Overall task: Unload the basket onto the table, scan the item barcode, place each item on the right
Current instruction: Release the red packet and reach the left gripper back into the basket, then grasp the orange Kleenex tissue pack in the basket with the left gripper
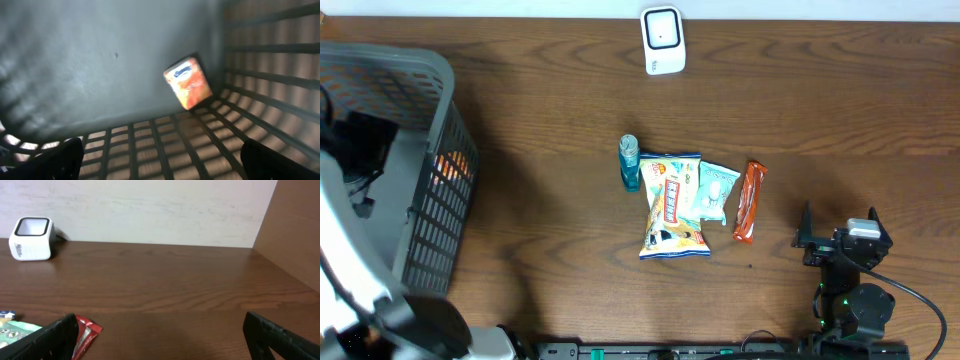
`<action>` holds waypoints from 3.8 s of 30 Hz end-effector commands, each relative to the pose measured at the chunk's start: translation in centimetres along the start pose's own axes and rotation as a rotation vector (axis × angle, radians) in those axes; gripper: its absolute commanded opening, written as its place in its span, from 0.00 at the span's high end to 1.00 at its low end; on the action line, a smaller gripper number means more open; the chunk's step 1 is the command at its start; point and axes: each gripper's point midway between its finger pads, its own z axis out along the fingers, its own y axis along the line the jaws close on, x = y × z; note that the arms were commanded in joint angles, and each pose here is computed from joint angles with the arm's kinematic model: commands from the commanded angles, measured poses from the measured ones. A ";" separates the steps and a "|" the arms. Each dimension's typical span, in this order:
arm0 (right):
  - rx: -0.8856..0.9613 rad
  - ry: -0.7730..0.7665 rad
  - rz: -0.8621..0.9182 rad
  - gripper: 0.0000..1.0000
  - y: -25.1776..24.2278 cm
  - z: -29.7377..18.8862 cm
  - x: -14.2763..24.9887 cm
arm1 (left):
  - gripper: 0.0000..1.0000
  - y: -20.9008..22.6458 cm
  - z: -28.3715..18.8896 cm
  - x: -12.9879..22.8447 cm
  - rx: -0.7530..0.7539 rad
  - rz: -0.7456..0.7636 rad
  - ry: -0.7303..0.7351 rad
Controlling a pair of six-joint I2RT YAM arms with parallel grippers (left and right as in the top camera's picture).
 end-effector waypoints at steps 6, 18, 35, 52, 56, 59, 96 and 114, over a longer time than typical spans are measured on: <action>-0.002 -0.001 0.012 0.01 0.0 0.0 0.0 | 0.00 0.6 7.6 1.2 -0.129 -0.042 0.202; -0.002 -0.001 0.012 0.01 0.0 0.0 0.0 | 0.00 0.3 14.2 4.0 -0.227 -0.379 0.408; -0.002 -0.001 0.012 0.01 0.0 0.0 0.0 | 0.01 -0.4 17.6 4.4 -0.313 -0.312 0.303; -0.002 0.000 0.012 0.01 0.0 0.0 0.0 | 0.92 1.8 17.3 3.4 -0.421 -0.246 0.212; -0.002 -0.001 0.012 0.01 0.0 0.0 0.0 | 0.93 1.9 16.9 3.4 -0.421 -0.250 0.214; -0.002 -0.001 0.012 0.01 0.0 0.0 0.0 | 0.92 1.8 16.0 2.8 -0.406 -0.262 0.203; -0.002 -0.001 0.012 0.01 0.0 0.0 0.0 | 0.02 0.8 18.1 5.2 -0.279 -0.146 0.134; -0.002 0.000 0.012 0.01 0.0 0.0 0.0 | 0.46 2.4 19.0 6.2 -0.341 -0.063 0.198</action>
